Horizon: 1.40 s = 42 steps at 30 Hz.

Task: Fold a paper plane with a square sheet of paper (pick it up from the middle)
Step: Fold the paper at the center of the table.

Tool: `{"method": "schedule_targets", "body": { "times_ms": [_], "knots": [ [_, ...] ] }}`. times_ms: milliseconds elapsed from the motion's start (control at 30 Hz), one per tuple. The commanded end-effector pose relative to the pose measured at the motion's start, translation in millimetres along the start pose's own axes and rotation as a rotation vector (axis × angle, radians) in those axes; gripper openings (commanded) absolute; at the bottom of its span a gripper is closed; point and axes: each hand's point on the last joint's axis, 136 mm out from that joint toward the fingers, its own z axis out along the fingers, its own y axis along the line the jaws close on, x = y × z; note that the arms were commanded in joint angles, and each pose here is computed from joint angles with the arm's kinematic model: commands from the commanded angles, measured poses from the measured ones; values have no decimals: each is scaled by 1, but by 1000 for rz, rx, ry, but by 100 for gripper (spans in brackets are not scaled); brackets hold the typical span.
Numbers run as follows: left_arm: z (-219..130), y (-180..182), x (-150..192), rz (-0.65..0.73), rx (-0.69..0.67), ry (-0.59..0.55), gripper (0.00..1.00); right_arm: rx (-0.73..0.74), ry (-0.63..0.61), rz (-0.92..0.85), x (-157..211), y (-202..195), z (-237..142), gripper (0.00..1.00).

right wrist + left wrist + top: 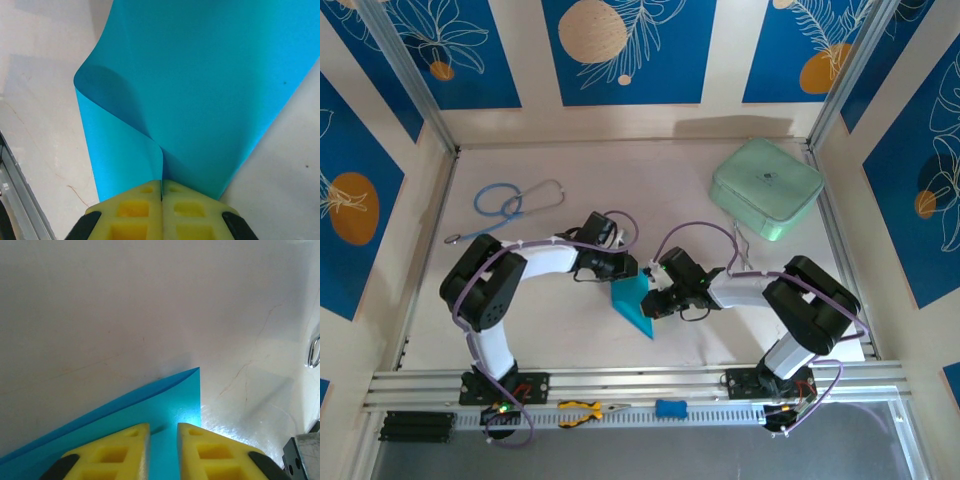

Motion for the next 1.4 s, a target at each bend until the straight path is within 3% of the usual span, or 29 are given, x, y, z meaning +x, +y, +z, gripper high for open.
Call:
{"method": "schedule_targets", "body": {
  "times_ms": [0, 200, 467, 767, 1100, 1367],
  "knots": [
    [-20, -9, -4, 31, -16, -59, 26, 11, 30, 28, 11, -8, 4, 5],
    [-43, -4, 6, 1, -18, -136, 25, -1, 16, 31, 7, -9, 2, 5],
    [-56, -19, 37, -47, 135, -201, 13, -18, -2, 49, 4, -12, 0, 5],
    [-37, -21, 69, -74, 191, -216, 8, -19, -7, 62, 3, -15, -1, 5],
    [-14, -18, 79, -100, 209, -195, 7, -20, -2, 64, 4, -16, 0, 5],
    [-14, -9, 85, -109, 190, -195, 9, -18, -2, 63, 3, -16, 0, 5]
  ]
}}
